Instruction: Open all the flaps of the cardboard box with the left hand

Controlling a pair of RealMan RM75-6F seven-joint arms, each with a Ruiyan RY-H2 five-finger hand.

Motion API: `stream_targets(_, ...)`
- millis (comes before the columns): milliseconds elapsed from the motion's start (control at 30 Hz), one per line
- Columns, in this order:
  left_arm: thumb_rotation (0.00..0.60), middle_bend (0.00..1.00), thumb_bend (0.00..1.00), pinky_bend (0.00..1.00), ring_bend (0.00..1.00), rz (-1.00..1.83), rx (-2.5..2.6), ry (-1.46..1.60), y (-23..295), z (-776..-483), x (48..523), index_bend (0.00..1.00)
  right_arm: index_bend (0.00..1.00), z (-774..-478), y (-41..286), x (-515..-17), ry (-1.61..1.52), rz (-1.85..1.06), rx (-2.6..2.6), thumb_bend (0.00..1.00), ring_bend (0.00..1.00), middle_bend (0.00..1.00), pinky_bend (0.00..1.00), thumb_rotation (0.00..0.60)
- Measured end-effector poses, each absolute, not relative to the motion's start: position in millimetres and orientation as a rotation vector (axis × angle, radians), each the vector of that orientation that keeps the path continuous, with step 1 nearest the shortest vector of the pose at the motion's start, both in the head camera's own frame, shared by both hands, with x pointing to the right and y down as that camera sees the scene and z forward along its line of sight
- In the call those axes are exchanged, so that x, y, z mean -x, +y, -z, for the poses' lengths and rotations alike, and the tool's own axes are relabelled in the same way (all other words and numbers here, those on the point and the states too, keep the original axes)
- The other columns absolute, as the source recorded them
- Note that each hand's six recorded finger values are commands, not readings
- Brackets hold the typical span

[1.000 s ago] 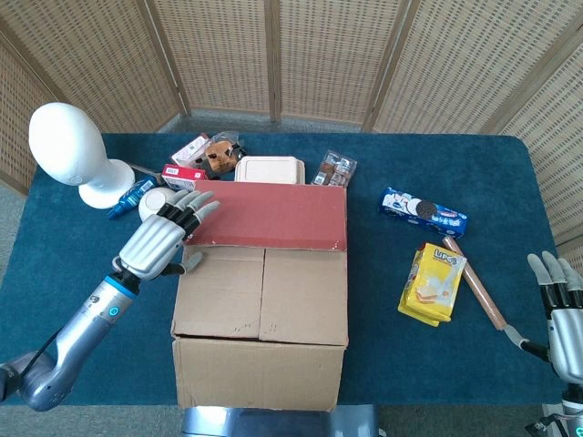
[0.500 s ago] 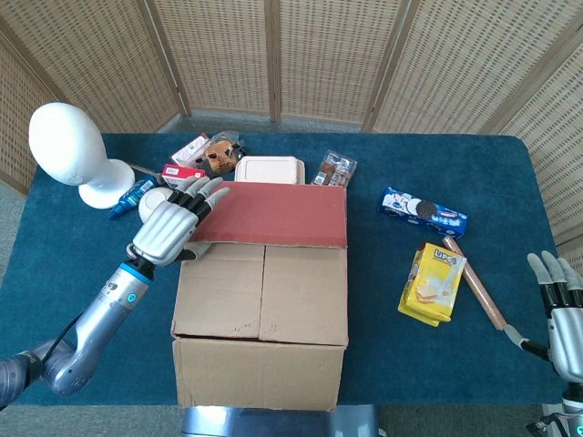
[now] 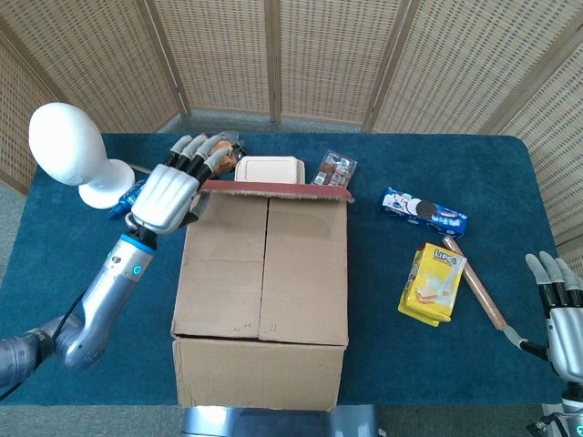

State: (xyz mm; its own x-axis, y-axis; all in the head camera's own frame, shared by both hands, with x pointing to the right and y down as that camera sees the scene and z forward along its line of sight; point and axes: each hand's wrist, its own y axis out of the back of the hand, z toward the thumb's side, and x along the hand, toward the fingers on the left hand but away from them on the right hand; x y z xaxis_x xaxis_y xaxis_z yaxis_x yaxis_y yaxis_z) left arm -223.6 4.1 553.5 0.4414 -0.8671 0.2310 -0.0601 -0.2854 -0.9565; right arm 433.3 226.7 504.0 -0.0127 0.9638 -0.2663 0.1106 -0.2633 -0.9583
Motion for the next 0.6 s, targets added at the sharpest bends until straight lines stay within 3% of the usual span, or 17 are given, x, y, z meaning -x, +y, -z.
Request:
stream_targets(300, 0.6, 0.0, 0.54, 0.05, 0.0, 1.005, 1.544, 0.828, -41, -547, 208, 0.0, 0.0, -505, 225, -435, -1.176, -1.389, 1.482, 0.0, 0.0, 0.0, 0.14, 0.6)
stream_targets(600, 0.6, 0.0, 0.54, 0.06, 0.0, 1.068, 1.483, 0.799, -74, -569, 183, 0.0, 0.0, -508, 220, -442, -1.188, -1.431, 1.439, 0.0, 0.0, 0.0, 0.14, 0.6)
